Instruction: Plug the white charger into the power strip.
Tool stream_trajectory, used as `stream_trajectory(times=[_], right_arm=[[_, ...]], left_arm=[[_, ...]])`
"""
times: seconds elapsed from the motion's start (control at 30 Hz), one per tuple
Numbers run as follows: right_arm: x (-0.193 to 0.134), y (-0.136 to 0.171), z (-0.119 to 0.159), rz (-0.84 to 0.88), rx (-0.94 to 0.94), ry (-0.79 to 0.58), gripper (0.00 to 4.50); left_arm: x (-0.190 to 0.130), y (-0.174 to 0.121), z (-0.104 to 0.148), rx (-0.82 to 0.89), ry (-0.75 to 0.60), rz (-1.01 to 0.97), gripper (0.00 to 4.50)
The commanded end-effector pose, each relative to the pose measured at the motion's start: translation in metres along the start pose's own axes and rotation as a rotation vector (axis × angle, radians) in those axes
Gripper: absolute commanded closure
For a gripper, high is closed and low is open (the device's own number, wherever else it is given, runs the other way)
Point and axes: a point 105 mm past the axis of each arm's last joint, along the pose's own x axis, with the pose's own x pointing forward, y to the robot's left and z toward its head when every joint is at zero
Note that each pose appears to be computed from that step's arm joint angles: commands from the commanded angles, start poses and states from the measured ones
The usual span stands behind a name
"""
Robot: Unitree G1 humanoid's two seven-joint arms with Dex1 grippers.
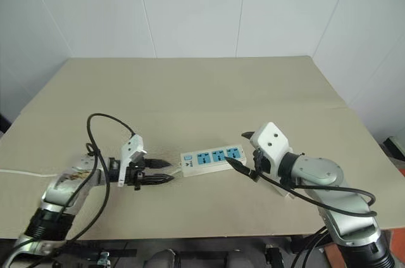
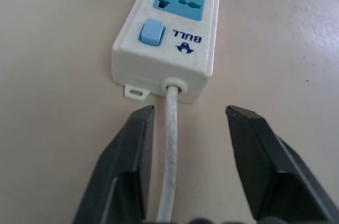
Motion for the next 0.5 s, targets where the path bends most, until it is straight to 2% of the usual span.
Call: stream_trajectory(times=[0.03, 0.1, 0.13, 0.2, 0.33, 0.5], right_arm=[[-0.002, -0.002, 0.012, -0.018, -0.045, -0.043, 0.0], [-0.002, -0.002, 0.012, -0.022, -0.045, -0.044, 0.0], [-0.002, -0.001, 0.012, -0.023, -0.045, -0.044, 0.0], [-0.002, -0.001, 0.012, -0.026, -0.044, -0.046, 0.0], [-0.004, 0.0, 0.011, -0.037, -0.044, -0.04, 0.0], [-0.007, 0.0, 0.011, -0.054, -0.048, -0.036, 0.0]], left_arm=[[-0.019, 0.005, 0.017, 0.057, -0.043, -0.065, 0.86], [-0.026, 0.006, 0.021, 0.107, -0.105, -0.12, 0.18], [-0.027, 0.007, 0.024, 0.123, -0.154, -0.141, 0.04], [-0.025, 0.008, 0.028, 0.134, -0.227, -0.174, 0.04], [-0.014, 0.012, 0.021, 0.191, -0.274, -0.239, 0.04], [0.007, 0.022, 0.016, 0.276, -0.425, -0.195, 0.04]])
